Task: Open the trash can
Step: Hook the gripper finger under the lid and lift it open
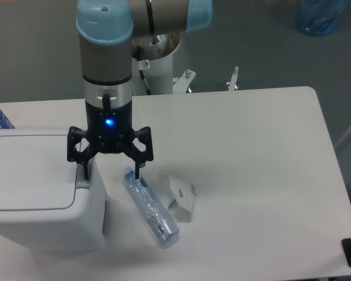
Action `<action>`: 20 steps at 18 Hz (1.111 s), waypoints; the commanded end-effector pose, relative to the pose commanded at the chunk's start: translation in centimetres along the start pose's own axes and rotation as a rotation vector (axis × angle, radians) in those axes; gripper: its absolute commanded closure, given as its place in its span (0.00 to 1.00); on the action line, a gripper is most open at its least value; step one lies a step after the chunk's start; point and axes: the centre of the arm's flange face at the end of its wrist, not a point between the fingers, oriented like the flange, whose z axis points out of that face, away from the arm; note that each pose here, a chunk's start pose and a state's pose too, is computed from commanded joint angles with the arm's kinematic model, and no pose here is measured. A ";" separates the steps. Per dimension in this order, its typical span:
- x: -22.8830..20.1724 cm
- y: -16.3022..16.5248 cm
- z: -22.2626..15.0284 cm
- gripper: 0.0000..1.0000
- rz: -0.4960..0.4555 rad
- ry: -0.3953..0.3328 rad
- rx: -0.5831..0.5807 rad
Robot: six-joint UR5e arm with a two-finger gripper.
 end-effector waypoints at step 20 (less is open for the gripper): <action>-0.1 0.0 0.3 0.00 -0.007 0.001 -0.008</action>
